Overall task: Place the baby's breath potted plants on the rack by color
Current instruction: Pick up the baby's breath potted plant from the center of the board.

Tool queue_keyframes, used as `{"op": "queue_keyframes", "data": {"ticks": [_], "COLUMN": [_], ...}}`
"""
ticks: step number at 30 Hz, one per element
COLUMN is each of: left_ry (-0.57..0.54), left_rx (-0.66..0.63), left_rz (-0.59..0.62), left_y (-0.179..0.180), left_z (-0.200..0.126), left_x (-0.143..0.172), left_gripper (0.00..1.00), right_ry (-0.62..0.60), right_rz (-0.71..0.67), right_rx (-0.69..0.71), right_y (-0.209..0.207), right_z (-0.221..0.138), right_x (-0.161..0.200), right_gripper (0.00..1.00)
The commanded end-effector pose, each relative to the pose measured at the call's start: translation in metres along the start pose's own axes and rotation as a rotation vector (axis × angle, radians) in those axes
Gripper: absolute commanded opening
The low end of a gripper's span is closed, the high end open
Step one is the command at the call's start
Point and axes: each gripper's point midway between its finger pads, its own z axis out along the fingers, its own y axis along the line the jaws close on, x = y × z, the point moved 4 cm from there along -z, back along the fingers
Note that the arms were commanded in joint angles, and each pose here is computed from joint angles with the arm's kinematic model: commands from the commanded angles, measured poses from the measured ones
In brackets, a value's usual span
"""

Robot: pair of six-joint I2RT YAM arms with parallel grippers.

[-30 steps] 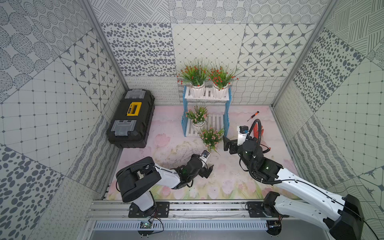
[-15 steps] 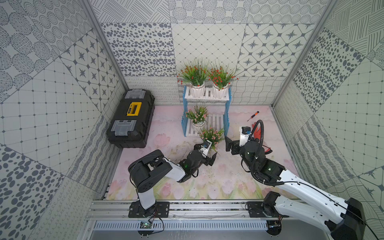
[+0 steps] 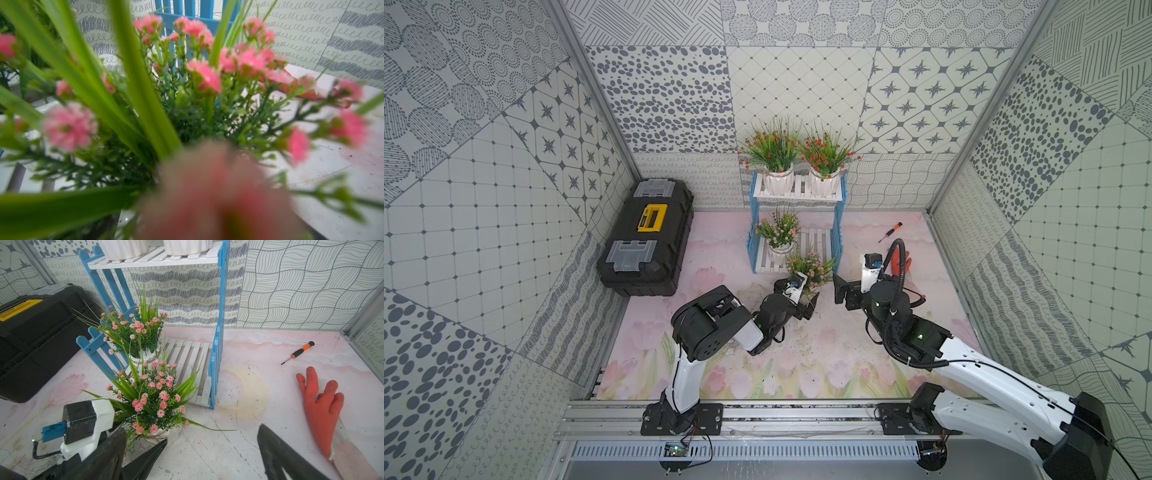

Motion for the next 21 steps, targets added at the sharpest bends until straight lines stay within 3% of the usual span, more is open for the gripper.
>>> {"op": "queue_keyframes", "data": {"ticks": [1, 21], "left_ry": [-0.144, -0.117], "left_rx": [0.036, 0.026], "left_rz": [0.019, -0.016], "left_y": [0.000, 0.007], "left_z": [0.008, 0.038], "left_x": [-0.029, -0.037], "left_gripper": [0.98, 0.98], "right_ry": [-0.020, -0.014], "right_rz": [0.016, 0.022], "right_rx": [-0.005, -0.007], "right_y": [0.000, 0.000], "right_z": [0.000, 0.001], "right_x": [-0.007, -0.005], "right_gripper": [0.98, 0.98]}}
